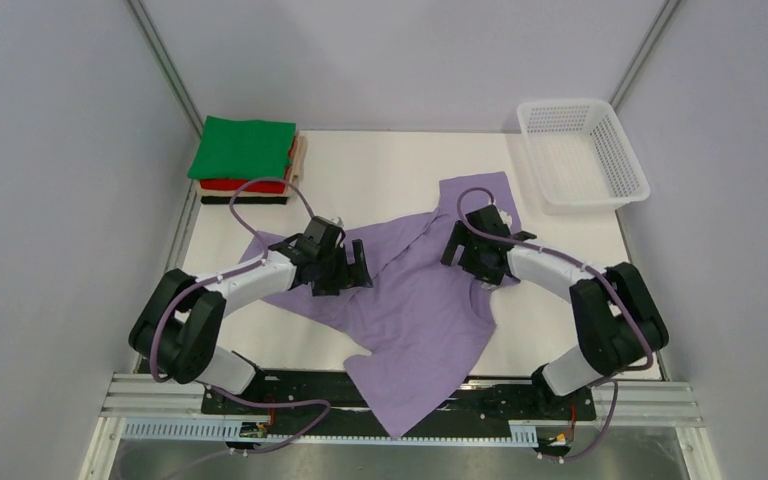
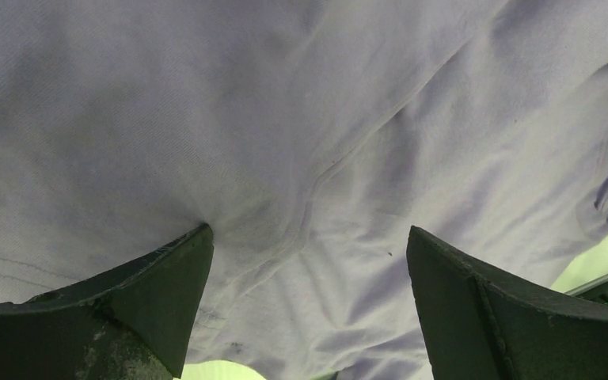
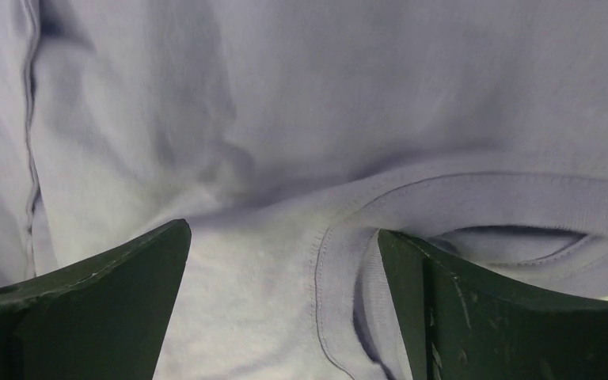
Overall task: Fold and stack the t-shirts
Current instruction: Flatten out the tshirt
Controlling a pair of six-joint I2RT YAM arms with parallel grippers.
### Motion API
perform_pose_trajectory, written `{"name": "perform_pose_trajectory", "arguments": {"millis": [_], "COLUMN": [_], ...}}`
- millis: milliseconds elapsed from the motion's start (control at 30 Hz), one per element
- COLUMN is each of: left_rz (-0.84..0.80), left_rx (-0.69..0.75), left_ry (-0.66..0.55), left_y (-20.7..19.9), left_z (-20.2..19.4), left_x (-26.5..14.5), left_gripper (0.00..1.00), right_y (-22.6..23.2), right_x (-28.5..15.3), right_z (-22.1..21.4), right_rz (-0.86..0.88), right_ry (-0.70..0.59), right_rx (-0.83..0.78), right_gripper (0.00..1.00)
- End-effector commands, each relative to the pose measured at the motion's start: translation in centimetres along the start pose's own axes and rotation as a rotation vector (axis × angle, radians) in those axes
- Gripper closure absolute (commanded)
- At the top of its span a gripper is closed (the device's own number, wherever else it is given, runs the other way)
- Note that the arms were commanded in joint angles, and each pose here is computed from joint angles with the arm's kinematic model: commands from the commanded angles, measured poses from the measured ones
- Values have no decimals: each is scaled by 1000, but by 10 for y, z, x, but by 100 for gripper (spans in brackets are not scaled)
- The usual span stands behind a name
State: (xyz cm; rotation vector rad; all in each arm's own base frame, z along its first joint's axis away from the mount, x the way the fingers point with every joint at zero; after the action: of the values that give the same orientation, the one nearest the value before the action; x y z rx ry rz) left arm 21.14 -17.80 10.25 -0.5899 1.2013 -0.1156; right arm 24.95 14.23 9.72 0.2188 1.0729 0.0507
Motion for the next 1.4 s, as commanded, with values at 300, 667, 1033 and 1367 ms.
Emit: {"name": "perform_pose_trajectory", "arguments": {"millis": [300, 667, 1033, 1367], "left_rz": [-9, -58, -178, -208], "left_rx": [106, 150, 130, 103], "left_ry": [100, 65, 151, 119], "left_y": [-26, -37, -71, -109], "left_z": [-22, -26, -18, 9], "left_x": [3, 1, 54, 97], "left_gripper": [0, 0, 0, 0], "right_y": [-71, -24, 8, -22], "right_x": [62, 6, -19, 17], "right_z": [134, 115, -4, 1], "right_rz": [-261, -107, 32, -159], "right_ry": [-146, -219, -64, -21], "right_rx": [59, -62, -76, -12], "right_gripper": [0, 0, 0, 0]}}
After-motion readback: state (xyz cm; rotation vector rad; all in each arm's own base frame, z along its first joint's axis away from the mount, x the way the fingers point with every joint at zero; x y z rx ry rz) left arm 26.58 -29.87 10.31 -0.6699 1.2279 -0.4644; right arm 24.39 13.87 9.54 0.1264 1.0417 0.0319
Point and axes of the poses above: each gripper's point midway between its finger pads, its own x axis out along the fingers, its own y axis along the line the jaws close on, z = x × y, the point moved 8 cm from there along -x, back along the fingers, and after that the axes turned 13 degrees about -x, right-handed, at the moved point
